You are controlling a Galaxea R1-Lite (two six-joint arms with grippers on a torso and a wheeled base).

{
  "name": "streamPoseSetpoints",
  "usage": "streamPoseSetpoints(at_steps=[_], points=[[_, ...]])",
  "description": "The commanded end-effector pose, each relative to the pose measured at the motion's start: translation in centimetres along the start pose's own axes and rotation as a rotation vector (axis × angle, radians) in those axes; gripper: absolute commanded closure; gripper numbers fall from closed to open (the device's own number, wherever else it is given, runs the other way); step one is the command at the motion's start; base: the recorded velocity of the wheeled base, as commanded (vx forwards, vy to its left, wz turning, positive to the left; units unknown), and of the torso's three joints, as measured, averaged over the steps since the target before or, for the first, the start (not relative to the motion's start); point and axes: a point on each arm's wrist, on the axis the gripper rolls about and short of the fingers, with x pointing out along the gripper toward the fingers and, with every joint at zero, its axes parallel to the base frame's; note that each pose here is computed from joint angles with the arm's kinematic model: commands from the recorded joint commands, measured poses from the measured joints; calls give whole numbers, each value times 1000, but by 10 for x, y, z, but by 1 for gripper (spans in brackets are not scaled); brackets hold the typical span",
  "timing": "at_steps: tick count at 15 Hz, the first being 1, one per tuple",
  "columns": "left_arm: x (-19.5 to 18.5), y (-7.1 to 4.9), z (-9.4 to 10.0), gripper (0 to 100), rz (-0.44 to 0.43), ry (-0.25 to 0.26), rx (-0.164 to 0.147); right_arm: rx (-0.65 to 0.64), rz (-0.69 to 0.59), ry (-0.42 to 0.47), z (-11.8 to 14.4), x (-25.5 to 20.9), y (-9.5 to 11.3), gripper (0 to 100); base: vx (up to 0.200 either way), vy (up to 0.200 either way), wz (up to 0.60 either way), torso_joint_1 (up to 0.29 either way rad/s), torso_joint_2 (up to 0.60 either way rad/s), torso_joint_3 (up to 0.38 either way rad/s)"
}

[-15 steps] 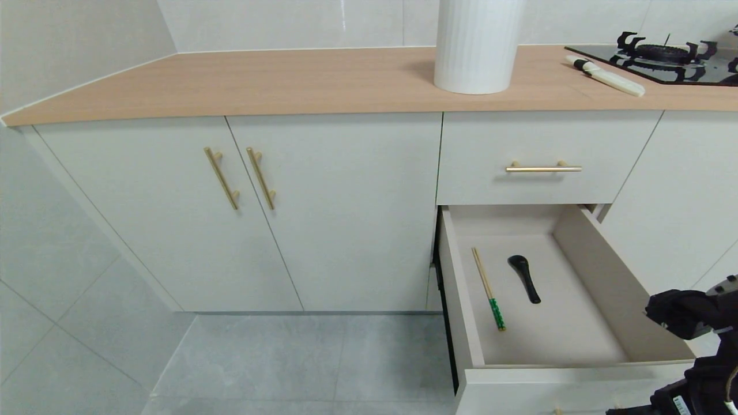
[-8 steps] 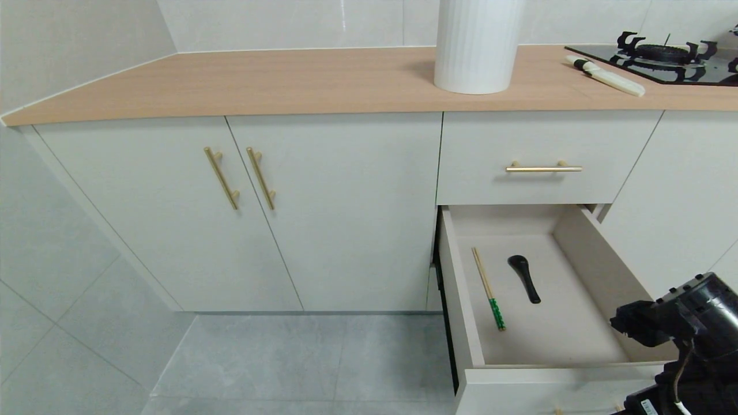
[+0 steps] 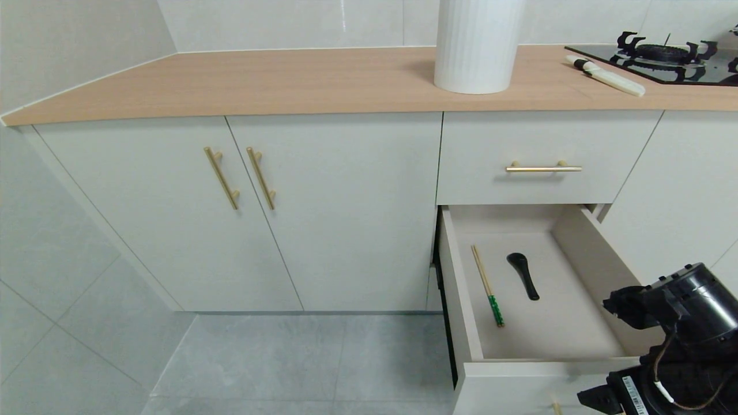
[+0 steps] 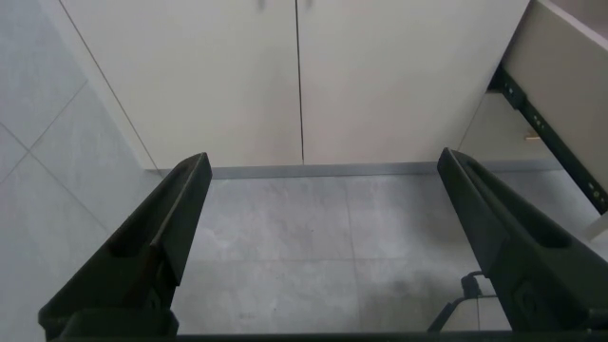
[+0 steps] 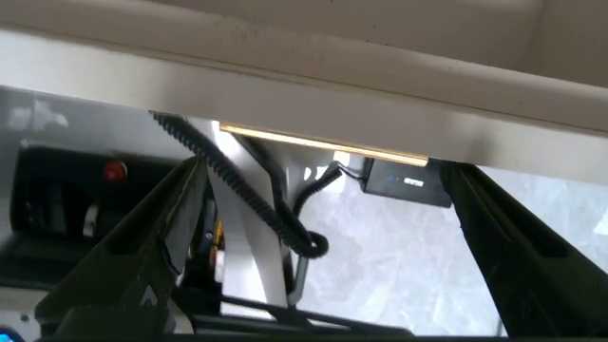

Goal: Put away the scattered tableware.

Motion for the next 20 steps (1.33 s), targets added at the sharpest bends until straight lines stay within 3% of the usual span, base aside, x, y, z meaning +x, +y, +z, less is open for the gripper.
streamPoseSetpoints(at_steps=[1,11,18,20], points=[[0,0,0,0,0,2,0,24,-13,9,4,9,-1,0,0,0,0,0,0,0],[0,0,0,0,0,2,0,126,-65,-113,21,26,-11,0,0,0,0,0,0,0],[0,0,0,0,0,2,0,143,-99,-253,59,82,-24,0,0,0,0,0,0,0],[0,0,0,0,0,2,-1,154,-110,-314,84,102,-29,0,0,0,0,0,0,0]])
